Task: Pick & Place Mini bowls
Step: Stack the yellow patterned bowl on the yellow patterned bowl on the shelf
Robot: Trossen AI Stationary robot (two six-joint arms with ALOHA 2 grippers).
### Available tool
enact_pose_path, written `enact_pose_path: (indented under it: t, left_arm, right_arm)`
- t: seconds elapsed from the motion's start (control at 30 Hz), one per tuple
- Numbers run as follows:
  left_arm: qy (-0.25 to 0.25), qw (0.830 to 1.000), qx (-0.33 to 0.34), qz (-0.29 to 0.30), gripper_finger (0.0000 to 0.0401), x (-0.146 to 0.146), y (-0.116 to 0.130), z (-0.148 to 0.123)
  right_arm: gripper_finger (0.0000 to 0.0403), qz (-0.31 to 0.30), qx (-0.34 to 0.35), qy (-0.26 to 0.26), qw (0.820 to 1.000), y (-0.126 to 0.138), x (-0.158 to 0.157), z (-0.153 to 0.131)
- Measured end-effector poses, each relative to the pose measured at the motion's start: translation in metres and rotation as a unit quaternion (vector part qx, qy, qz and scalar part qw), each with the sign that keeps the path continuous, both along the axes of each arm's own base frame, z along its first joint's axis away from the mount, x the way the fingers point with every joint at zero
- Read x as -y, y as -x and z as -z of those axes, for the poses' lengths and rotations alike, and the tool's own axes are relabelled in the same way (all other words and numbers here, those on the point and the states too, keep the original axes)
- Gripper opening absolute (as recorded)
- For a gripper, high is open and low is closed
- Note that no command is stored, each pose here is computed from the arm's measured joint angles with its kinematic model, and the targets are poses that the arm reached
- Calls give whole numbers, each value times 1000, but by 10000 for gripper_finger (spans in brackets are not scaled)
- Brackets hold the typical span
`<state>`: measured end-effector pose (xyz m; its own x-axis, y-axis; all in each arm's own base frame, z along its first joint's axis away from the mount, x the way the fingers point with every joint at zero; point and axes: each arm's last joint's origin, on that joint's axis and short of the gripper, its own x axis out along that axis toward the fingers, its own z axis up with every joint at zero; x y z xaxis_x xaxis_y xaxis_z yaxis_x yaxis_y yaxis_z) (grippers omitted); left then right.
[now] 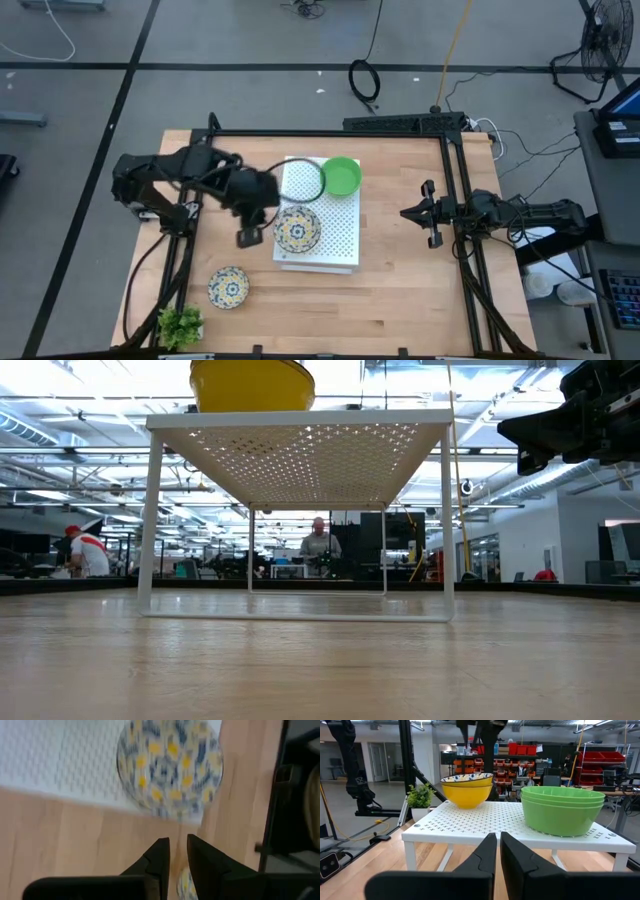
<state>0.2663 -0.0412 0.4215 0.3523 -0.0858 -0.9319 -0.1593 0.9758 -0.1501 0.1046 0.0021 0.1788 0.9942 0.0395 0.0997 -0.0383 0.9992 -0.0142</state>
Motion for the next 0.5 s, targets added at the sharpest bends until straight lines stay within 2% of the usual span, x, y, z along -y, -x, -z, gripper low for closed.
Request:
enact_pose_path:
  t: [0.23,0.4,0.5]
  left_arm:
    - [-8,1000,-7,-23,72,35,11,5]
    - [-7,998,-50,-28,72,63,17,26]
    - [-1,993,-91,-69,72,78,23,44]
  right_arm:
    - [13,0,0,0,1000,0,0,0]
    - [12,0,0,0,1000,0,0,0]
    - [11,0,0,0,1000,0,0,0]
